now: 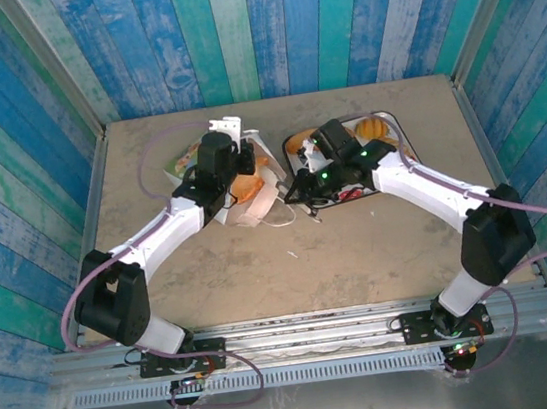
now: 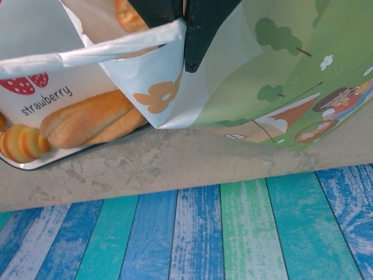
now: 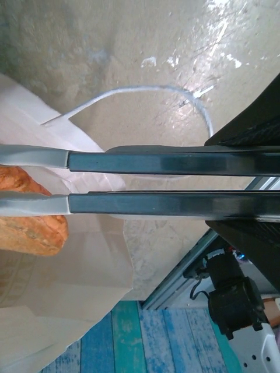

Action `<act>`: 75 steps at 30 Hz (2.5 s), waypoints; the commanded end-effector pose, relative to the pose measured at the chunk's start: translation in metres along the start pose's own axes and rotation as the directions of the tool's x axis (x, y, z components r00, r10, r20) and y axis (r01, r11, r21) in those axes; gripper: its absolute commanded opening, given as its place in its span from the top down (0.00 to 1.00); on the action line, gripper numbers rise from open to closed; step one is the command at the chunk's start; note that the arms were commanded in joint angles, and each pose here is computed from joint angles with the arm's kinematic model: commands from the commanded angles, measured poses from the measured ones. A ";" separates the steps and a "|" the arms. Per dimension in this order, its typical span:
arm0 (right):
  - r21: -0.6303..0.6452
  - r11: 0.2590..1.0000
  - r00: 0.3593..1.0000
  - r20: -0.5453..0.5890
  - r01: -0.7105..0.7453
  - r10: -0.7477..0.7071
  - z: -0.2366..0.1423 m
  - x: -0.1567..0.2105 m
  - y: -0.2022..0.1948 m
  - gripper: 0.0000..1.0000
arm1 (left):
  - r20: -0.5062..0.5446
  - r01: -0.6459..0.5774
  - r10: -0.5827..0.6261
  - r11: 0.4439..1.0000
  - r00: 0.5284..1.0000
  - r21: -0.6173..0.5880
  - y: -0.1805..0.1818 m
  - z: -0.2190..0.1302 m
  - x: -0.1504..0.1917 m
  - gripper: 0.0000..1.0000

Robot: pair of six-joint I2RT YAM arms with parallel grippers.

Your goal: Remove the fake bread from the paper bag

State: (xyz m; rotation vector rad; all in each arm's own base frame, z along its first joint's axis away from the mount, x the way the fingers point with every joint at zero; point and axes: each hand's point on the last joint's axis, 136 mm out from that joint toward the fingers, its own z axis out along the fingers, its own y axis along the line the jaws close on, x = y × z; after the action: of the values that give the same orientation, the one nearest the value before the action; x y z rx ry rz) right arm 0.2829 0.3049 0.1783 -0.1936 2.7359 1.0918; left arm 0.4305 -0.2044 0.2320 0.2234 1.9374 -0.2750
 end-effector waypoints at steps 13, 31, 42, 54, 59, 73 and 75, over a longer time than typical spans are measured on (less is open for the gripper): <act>0.139 0.968 0.965 0.133 0.207 -0.225 -0.098 0.016 0.025 0.85 | 0.020 0.078 -0.076 0.988 0.997 -0.132 0.018 0.011 -0.013 0.98; 0.699 0.709 0.915 0.220 0.093 -0.337 -0.196 0.002 -0.055 0.84 | 0.013 0.074 -0.073 0.973 0.997 -0.221 0.033 0.003 -0.014 0.99; 0.908 0.416 0.932 0.111 0.047 -0.345 -0.201 -0.013 -0.107 0.82 | 0.025 0.082 -0.078 0.970 0.997 -0.229 0.036 -0.002 -0.017 0.99; 0.986 0.127 0.964 -0.073 0.108 -0.256 -0.185 -0.018 -0.144 0.80 | 0.028 0.077 -0.072 0.965 0.997 -0.252 0.041 -0.002 -0.013 0.99; 0.987 0.076 0.966 -0.120 0.140 -0.227 -0.176 -0.019 -0.153 0.79 | 0.026 0.077 -0.073 0.962 0.997 -0.261 0.043 -0.001 -0.012 0.99; 0.973 -0.090 0.962 -0.225 0.213 -0.152 -0.159 -0.022 -0.168 0.76 | 0.035 0.094 -0.088 0.964 0.995 -0.249 0.043 0.002 -0.013 0.99; 0.967 -0.105 0.959 -0.244 0.231 -0.145 -0.153 -0.023 -0.168 0.76 | 0.034 0.094 -0.088 0.965 0.996 -0.246 0.043 0.002 -0.013 0.99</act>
State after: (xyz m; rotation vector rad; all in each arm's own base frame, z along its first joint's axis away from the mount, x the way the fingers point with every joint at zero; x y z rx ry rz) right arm 0.3129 0.0788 0.1682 -0.3427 2.6232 -1.2012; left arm 0.4452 -0.1654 0.2342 -0.0038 1.9694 -0.0739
